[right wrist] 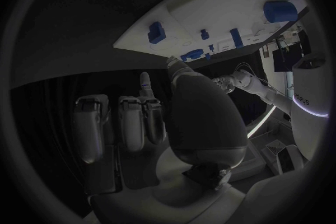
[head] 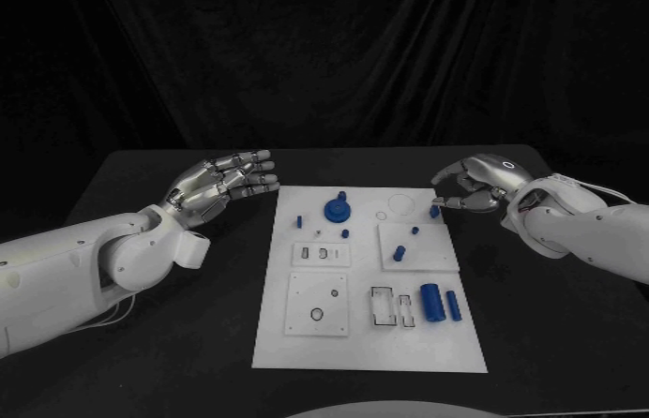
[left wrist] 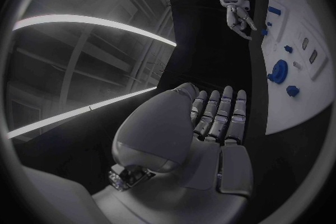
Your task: Assemble the parts on the task board
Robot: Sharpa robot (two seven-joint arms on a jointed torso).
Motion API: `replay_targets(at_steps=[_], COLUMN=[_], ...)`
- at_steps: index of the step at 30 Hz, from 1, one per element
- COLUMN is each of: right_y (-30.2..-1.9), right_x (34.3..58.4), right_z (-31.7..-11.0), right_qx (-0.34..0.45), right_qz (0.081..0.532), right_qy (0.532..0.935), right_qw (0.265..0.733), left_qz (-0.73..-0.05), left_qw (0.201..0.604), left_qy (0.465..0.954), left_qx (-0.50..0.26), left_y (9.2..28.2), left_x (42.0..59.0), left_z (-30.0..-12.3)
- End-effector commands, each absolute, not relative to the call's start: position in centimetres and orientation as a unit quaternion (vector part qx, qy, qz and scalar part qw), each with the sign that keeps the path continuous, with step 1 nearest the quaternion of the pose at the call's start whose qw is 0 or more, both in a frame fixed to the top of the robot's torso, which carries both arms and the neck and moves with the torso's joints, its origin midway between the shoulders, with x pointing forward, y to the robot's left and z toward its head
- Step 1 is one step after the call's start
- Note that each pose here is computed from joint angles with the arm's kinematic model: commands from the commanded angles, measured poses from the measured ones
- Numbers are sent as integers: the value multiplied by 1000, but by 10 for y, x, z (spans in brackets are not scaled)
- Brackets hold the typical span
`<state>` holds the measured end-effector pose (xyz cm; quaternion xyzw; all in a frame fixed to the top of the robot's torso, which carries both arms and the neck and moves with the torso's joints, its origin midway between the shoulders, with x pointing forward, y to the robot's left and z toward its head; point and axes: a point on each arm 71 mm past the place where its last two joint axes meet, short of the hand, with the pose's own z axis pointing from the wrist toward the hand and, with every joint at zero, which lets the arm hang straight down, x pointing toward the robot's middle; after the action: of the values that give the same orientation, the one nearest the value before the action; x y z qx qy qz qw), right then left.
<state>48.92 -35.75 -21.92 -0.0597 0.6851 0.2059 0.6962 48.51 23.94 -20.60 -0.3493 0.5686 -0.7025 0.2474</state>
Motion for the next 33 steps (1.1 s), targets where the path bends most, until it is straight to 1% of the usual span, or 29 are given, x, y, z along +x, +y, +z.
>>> replay_targets(at_steps=[1, 21, 33], right_y=[-361, -366, -363], right_x=[488, 481, 481], right_z=[-223, -244, -250], right_qx=[-54, -53, -56], right_qz=[213, 212, 216], right_qy=[684, 705, 708], right_qw=[696, 675, 670], left_qz=[-711, -710, -709], left_qw=[243, 246, 246], left_qy=[561, 560, 560], left_qx=[-347, -349, -350], left_y=[239, 243, 244], left_x=[484, 484, 483], left_z=[-205, -206, -207])
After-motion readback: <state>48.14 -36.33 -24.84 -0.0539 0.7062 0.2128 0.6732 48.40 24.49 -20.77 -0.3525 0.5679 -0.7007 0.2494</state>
